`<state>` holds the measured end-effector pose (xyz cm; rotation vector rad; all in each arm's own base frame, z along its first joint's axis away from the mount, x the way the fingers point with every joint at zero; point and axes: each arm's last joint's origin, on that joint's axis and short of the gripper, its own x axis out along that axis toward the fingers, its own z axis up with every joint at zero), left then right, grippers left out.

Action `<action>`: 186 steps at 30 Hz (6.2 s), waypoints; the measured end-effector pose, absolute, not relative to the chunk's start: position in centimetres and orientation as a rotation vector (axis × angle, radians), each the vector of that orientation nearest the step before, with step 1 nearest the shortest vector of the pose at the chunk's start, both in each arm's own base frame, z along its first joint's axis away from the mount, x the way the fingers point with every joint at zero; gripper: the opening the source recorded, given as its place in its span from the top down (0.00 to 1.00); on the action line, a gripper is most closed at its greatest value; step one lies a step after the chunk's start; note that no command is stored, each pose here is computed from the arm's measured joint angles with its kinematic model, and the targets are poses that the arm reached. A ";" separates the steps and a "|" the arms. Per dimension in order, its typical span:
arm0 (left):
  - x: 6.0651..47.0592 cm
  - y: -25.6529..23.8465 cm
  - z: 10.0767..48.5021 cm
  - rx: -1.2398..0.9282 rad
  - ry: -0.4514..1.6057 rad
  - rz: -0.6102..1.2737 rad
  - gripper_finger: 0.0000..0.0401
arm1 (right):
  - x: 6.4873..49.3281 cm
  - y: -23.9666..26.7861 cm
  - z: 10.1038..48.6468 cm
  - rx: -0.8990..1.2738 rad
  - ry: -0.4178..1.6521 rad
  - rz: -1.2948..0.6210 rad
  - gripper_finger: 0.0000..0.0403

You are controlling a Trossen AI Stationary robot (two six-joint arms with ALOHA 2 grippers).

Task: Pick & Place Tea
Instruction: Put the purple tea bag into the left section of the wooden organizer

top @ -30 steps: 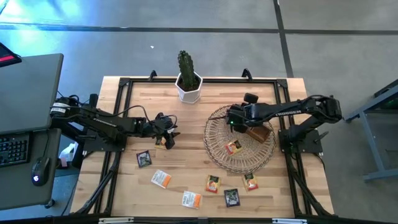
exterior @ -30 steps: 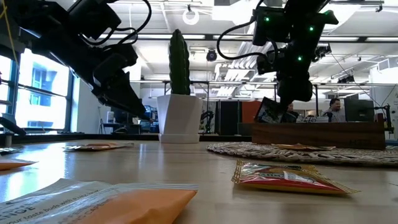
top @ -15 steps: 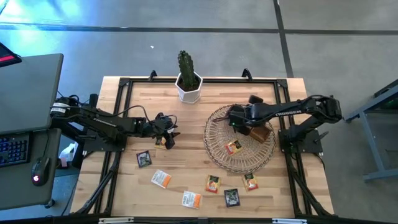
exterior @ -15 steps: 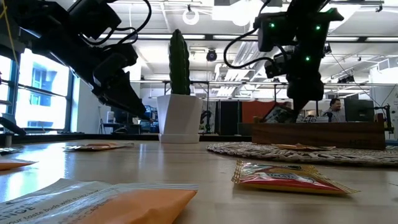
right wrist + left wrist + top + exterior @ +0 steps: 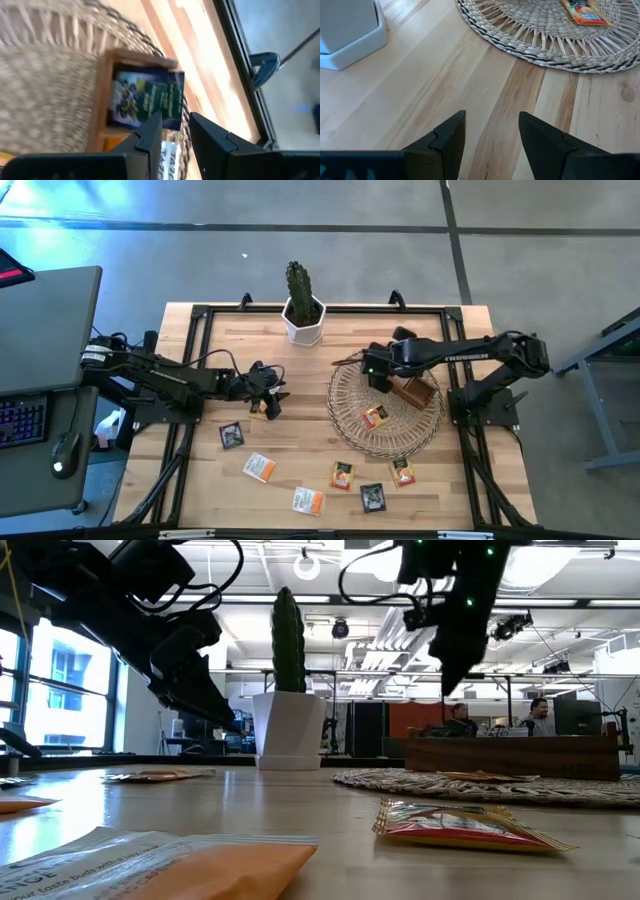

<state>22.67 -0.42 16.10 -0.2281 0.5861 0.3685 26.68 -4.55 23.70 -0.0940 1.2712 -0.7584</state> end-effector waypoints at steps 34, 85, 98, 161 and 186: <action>22.8 -0.4 16.3 -0.237 0.565 0.368 0.55 | 30.3 19.6 16.5 0.249 1.247 0.322 0.53; 21.5 -0.7 21.8 -0.103 1.139 0.298 0.55 | 29.8 10.6 18.2 -0.754 1.095 -0.571 0.97; 21.5 -0.6 21.8 -0.093 1.138 0.311 0.55 | 31.1 -1.0 18.3 -0.662 1.326 -0.846 0.99; 21.5 -0.5 21.8 -0.066 1.129 0.351 0.55 | 30.3 0.0 24.7 -0.026 1.317 -0.798 0.96; 21.5 -0.5 21.8 -0.062 1.126 0.356 0.55 | 30.3 -4.2 18.1 0.203 1.552 -0.839 1.00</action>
